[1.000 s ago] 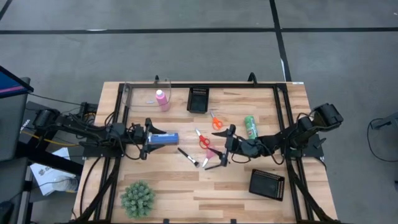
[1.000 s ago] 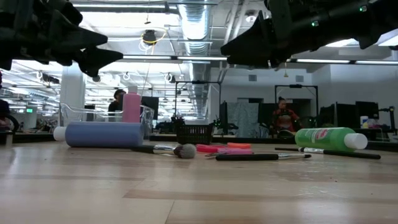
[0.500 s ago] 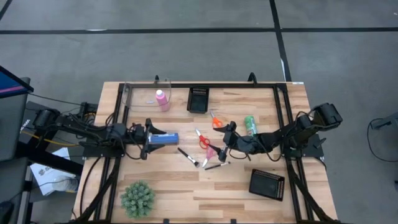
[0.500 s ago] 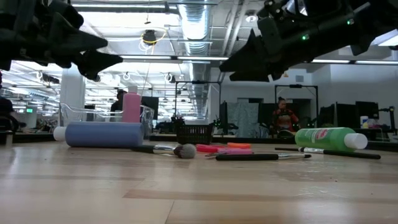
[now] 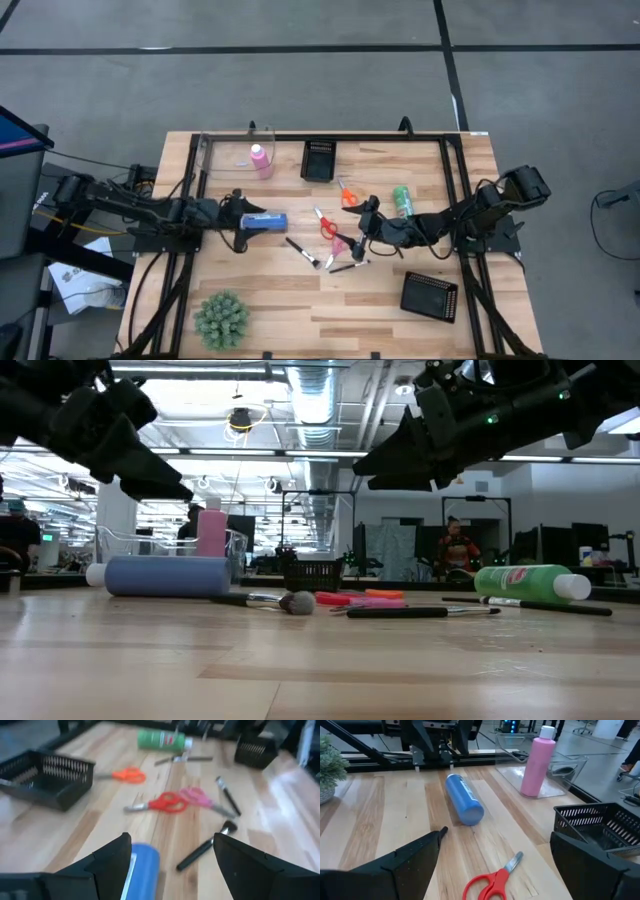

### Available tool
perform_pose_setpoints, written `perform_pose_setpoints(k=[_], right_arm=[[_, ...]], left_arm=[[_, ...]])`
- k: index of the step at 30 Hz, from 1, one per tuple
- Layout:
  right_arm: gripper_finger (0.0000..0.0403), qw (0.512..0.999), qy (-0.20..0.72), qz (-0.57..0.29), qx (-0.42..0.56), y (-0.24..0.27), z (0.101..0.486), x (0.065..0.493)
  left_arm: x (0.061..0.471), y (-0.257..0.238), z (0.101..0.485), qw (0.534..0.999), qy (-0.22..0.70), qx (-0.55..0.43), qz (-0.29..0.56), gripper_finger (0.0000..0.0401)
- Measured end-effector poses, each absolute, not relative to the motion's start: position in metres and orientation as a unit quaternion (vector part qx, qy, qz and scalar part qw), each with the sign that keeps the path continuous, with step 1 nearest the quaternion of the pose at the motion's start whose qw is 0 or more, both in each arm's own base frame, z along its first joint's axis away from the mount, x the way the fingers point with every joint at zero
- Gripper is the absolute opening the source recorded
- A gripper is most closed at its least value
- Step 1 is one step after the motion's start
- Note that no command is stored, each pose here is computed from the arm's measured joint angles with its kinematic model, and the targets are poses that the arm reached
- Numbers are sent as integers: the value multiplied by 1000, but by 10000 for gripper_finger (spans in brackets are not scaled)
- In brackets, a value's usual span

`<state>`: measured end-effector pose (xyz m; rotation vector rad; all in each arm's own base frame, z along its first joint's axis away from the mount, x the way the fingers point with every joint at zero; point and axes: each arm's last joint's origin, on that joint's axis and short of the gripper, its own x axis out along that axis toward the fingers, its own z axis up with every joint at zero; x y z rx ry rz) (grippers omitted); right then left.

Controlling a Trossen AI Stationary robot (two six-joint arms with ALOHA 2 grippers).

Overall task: Pick & Place Paint Supplies
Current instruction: Put the purple paint bottle into the transparent bin

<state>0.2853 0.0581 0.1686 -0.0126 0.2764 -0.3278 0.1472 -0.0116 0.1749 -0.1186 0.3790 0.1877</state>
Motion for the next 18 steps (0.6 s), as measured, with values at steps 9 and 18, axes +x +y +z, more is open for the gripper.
perform_pose_setpoints(k=[9,18], right_arm=[[364,978,145,-151,-13,59,167,285],[364,977,156,-147,-19,59,165,284]], left_arm=[[163,-13,176,932,336,-48,126,273],[189,-15,175,880,447,-1,161,273]])
